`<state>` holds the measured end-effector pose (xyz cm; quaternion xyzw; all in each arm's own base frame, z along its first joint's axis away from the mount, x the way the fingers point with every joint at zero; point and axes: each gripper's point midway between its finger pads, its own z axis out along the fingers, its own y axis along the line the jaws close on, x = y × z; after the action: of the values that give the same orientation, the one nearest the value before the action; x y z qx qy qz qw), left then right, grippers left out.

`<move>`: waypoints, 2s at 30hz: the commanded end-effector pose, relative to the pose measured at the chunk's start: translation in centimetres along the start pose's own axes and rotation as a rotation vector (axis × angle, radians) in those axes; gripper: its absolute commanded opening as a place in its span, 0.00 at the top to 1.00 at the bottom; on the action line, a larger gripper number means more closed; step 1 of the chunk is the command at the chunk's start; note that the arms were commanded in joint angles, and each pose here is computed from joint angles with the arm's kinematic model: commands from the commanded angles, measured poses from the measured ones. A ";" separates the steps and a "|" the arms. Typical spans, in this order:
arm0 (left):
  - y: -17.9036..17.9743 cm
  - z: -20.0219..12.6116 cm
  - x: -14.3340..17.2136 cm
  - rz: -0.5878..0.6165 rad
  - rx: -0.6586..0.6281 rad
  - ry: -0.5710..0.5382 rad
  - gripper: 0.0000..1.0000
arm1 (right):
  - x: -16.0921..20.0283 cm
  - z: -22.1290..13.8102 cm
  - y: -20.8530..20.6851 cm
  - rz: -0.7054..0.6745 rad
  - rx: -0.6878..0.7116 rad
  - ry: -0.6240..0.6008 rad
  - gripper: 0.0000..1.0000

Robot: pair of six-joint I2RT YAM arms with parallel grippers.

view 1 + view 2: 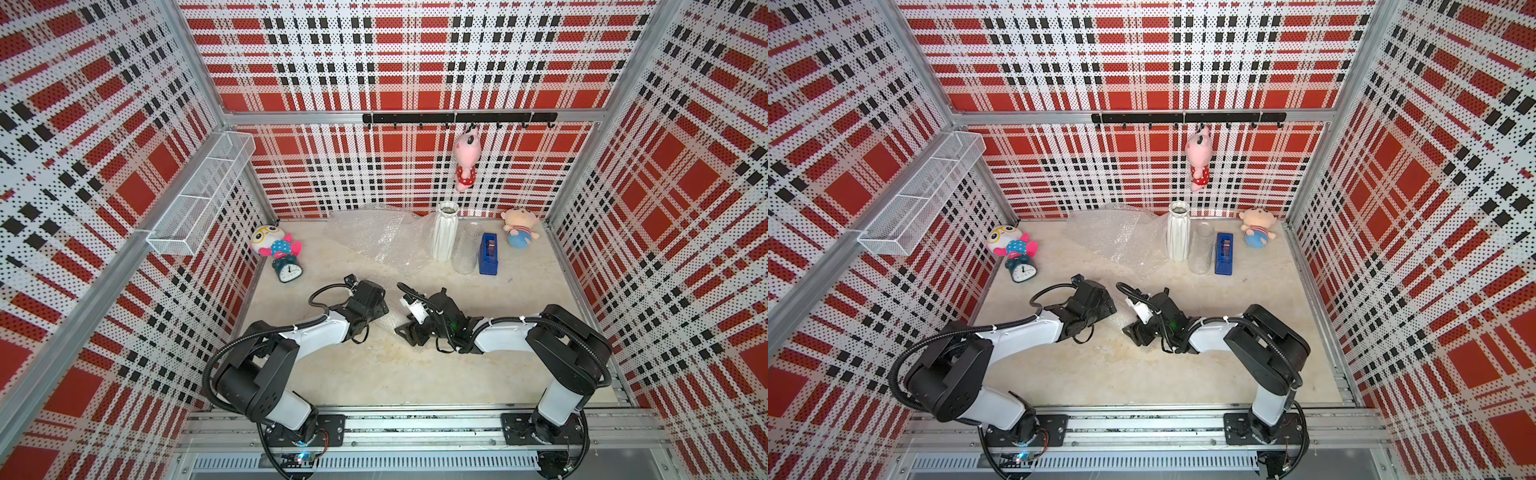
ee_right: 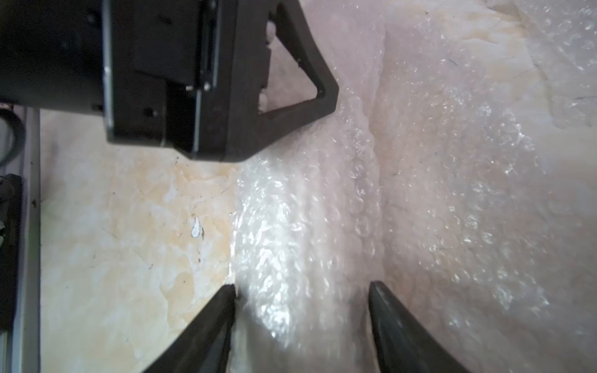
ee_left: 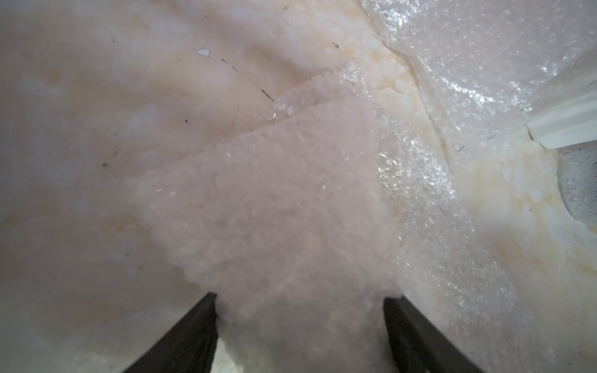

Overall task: Wrap vases in bubble wrap
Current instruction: Wrap the vase in bubble wrap.

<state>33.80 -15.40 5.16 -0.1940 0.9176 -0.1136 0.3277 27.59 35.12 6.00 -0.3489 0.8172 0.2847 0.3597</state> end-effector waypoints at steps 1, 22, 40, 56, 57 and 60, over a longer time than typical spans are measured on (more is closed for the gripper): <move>1.4 0.8 1.6 0.036 -0.065 0.052 0.19 | 1.5 -1.1 -2.3 -0.073 0.128 0.076 0.28; 1.5 2.3 2.4 0.000 -0.022 0.111 0.22 | -1.2 -2.1 6.1 -0.618 0.190 -0.082 0.19; 1.3 1.9 1.1 -0.025 0.006 0.099 0.21 | 3.3 1.1 1.8 -0.671 0.372 0.108 0.24; -0.9 -0.5 -3.8 -0.052 0.081 0.009 0.01 | 5.5 1.3 0.6 -0.549 0.288 0.197 0.36; -1.0 -0.8 -4.2 -0.053 0.086 -0.005 0.02 | 5.3 1.2 0.7 -0.521 0.267 0.191 0.36; -1.0 -1.6 -5.1 -0.060 0.089 -0.041 0.02 | 4.7 1.0 1.3 -0.428 0.178 0.170 0.38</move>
<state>36.04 -14.44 7.39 -0.2095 0.9077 -0.1610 0.3260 27.36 35.78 5.27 -0.4831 0.7439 0.0418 0.4599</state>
